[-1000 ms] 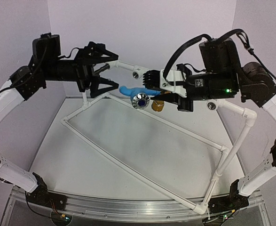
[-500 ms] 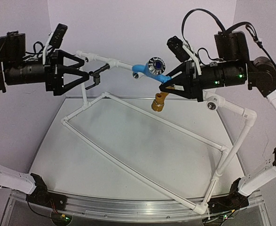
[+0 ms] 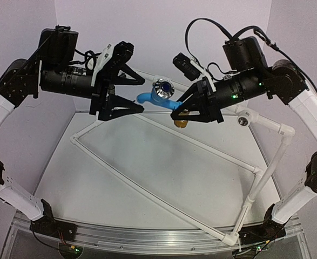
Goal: Install the water faucets
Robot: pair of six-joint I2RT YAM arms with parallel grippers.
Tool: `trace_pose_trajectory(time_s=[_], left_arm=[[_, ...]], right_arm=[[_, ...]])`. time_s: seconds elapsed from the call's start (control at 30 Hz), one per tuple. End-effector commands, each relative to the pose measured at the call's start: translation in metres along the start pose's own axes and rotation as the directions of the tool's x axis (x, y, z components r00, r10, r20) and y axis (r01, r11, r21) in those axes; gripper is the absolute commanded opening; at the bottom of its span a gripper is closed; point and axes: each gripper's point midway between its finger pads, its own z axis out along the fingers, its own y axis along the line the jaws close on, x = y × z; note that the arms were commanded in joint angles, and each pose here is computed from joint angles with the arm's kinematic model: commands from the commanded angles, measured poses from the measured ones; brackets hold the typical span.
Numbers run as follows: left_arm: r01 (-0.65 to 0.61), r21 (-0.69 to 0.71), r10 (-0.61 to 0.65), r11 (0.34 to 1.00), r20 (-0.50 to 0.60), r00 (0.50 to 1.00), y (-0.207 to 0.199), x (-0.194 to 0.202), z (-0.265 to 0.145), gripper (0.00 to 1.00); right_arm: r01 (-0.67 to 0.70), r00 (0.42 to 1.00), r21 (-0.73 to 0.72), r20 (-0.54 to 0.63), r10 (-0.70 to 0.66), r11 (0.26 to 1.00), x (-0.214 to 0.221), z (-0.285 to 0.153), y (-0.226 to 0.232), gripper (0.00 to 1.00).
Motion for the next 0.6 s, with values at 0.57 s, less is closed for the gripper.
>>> trace_pose_trajectory(time_s=[0.57], left_arm=[[-0.129,0.019,0.130,0.991,-0.030,0.991,-0.021,-0.009,0.032,0.42]], right_arm=[[0.028,0.999,-0.088,0.020,-0.026,0.996,-0.015,0.003,0.009,0.00]])
